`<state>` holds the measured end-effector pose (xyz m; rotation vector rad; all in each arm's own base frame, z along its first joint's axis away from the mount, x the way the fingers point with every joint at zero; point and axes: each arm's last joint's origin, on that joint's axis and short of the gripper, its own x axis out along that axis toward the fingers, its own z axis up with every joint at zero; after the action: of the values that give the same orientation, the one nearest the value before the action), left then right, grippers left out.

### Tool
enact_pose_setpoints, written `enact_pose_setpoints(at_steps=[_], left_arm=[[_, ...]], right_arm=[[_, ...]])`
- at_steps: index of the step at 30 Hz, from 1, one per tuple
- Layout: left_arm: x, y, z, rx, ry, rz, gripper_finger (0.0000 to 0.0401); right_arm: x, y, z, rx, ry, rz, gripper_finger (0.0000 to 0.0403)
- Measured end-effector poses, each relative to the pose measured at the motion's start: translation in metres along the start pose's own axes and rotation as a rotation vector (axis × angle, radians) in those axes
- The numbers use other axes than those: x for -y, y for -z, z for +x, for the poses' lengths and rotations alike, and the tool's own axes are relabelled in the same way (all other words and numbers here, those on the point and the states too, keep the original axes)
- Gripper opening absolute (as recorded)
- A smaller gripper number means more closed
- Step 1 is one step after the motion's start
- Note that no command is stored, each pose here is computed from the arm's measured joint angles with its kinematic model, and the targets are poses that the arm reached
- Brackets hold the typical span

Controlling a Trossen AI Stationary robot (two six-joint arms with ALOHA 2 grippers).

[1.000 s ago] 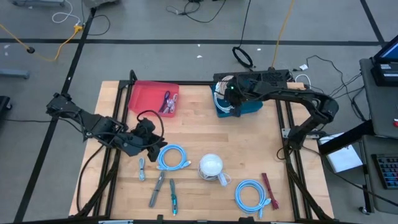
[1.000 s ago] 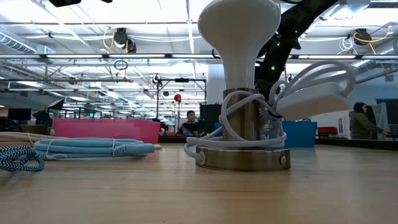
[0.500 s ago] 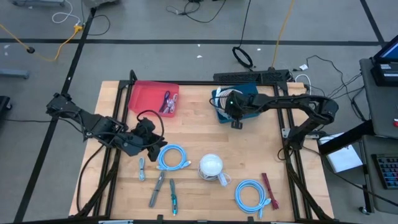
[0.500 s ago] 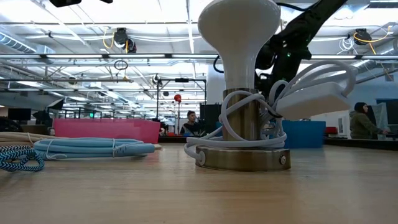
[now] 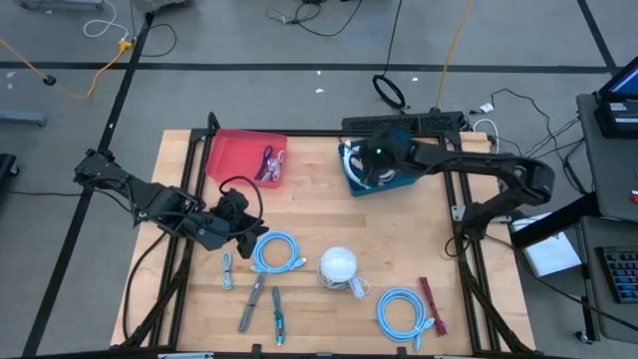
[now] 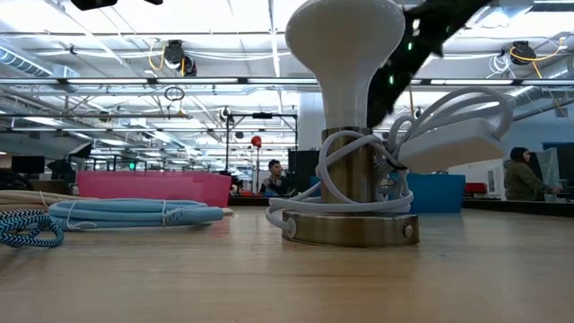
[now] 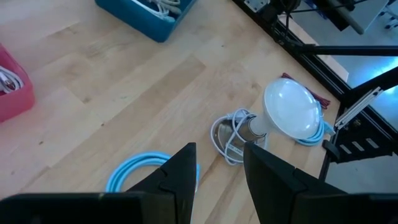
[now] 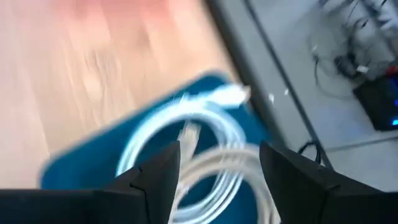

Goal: Pick & Place USB Port
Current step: Adjust the blue bin

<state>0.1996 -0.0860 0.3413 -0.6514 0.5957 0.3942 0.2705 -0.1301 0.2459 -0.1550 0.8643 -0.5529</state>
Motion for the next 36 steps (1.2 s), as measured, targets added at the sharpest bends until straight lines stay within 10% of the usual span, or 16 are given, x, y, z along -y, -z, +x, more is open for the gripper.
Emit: enact_pose_setpoints(at_steps=[4,8,15,36], left_arm=[[0.000,-0.001,0.000,0.003,-0.002,0.009,0.0136],[-0.001,-0.002,0.001,0.007,-0.008,0.018,0.0136],[-0.002,-0.003,0.001,0.023,-0.018,0.055,0.0136],[-0.004,-0.007,0.003,0.030,-0.031,0.065,0.0136]], right_arm=[[0.012,-0.023,-0.034,0.120,-0.006,0.087,0.0214],[0.005,-0.028,-0.064,0.168,-0.243,0.214,0.0186],[-0.045,-0.004,-0.088,-0.075,-0.388,0.069,0.0020],[-0.114,0.027,-0.004,-0.193,-0.338,-0.083,0.0000]])
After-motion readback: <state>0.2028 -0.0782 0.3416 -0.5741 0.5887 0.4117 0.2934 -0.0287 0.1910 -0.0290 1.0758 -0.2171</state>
